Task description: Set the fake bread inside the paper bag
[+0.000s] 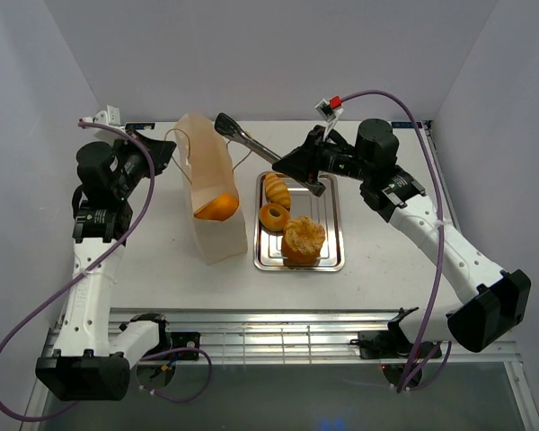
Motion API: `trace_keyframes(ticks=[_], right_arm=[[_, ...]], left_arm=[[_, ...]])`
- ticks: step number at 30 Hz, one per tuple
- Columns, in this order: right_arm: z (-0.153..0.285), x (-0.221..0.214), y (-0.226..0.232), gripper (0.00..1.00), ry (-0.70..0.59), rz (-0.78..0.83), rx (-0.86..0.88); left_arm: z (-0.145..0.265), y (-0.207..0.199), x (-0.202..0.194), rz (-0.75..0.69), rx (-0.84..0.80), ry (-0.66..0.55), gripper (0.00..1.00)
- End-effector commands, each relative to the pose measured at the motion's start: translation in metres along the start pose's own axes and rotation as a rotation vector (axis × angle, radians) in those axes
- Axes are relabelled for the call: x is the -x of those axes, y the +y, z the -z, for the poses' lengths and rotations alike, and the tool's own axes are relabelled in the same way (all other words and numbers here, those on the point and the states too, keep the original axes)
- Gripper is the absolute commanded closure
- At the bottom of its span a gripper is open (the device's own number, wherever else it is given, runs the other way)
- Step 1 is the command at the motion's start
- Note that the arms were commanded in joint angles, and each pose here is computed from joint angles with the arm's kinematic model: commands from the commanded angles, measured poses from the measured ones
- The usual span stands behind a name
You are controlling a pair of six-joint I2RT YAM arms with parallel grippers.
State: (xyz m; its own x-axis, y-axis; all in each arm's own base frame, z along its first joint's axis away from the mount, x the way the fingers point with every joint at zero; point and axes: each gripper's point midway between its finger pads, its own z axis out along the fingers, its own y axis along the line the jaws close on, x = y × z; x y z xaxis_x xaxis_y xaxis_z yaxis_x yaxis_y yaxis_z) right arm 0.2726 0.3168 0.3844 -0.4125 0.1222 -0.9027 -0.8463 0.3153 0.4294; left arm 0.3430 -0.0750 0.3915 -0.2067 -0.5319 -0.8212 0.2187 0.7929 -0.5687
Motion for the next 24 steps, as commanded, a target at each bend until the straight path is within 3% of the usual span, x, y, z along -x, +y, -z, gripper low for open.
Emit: trace_keyframes(ticks=[1,6,19,24], right_arm=[[-0.002,0.033,0.023,0.88,-0.084,0.074,0.087],[-0.004,0.038,0.024,0.85,-0.072,0.04,0.076],[0.0,0.026,0.017,0.56,-0.039,-0.006,0.022],[0.008,0.02,0.015,0.51,-0.013,-0.017,-0.02]], left_arm=[[0.0,0.004,0.0,-0.013,0.032,0.025,1.0],[0.014,-0.002,0.004,-0.022,0.028,0.007,1.0],[0.024,0.01,-0.002,-0.042,0.079,-0.011,1.0],[0.029,0.009,0.001,-0.045,0.083,-0.035,1.0]])
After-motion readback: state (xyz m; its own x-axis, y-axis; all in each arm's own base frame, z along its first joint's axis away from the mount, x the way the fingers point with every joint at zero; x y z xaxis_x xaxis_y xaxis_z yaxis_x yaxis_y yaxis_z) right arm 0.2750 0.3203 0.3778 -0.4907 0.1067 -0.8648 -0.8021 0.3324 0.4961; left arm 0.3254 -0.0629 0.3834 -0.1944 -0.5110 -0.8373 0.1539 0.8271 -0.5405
